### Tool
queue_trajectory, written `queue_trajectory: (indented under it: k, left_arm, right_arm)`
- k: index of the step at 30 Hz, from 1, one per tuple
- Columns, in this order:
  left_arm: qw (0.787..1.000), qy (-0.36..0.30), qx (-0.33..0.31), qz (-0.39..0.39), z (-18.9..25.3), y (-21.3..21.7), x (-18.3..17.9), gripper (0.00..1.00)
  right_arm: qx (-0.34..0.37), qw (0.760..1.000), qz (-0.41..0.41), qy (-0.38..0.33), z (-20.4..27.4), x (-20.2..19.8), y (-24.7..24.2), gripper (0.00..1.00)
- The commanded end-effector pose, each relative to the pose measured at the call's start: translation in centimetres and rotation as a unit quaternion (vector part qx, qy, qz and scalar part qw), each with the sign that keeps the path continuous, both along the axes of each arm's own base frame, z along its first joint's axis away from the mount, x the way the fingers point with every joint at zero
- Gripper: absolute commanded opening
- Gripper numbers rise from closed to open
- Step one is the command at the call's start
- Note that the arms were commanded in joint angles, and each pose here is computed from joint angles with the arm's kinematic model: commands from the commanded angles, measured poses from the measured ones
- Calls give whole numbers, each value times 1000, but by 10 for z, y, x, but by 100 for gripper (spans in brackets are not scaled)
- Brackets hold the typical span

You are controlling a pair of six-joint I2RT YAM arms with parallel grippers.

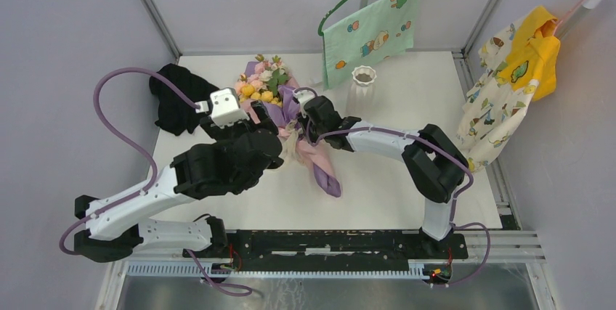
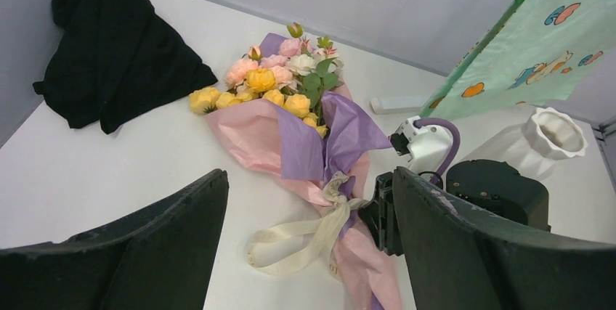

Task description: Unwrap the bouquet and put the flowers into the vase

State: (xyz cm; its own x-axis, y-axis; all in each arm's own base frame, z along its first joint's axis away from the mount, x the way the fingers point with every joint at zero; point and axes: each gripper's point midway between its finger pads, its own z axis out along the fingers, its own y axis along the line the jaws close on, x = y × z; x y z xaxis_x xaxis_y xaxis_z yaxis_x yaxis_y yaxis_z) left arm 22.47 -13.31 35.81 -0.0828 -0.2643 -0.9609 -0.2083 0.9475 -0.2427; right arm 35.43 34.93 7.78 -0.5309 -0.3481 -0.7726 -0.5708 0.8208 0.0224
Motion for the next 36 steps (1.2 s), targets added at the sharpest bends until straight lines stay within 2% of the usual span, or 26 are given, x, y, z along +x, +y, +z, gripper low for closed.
queue_trajectory:
  k: [1, 5, 9, 13, 19, 22, 25, 28, 33, 36]
  left_arm:
    - [999, -23, -24, 29, 3, 7, 1, 89]
    - [998, -24, -34, 42, -6, 6, 5, 86]
    - [997, 6, -58, 43, -26, 5, 23, 81]
    - [994, 42, -99, -3, -54, -2, 54, 78]
    - [984, 61, -152, -75, -72, -17, 101, 75]
    - [974, 72, -177, -121, -85, -36, 119, 76]
    - [960, 101, -209, -158, -118, -48, 140, 76]
    - [944, 123, -237, -194, -150, -61, 152, 75]
    - [938, 154, -237, -199, -192, -69, 159, 75]
    - [927, 170, -256, -218, -208, -79, 162, 75]
  right_arm:
    - [36, 999, -3, -27, 32, 6, 5, 28]
    - [54, 998, -10, -33, 47, -3, -3, 17]
    - [84, 996, 3, -25, 59, -17, -3, 0]
    - [124, 992, 24, -24, 76, -32, 0, 0]
    - [156, 986, 59, -23, 91, -52, -1, 0]
    - [173, 982, 79, -13, 91, -63, 2, 0]
    - [179, 980, 85, -5, 87, -69, 1, 0]
    - [176, 981, 86, 1, 81, -72, -1, 0]
    - [183, 979, 93, 6, 80, -78, -1, 0]
    - [189, 977, 98, 4, 86, -82, -2, 0]
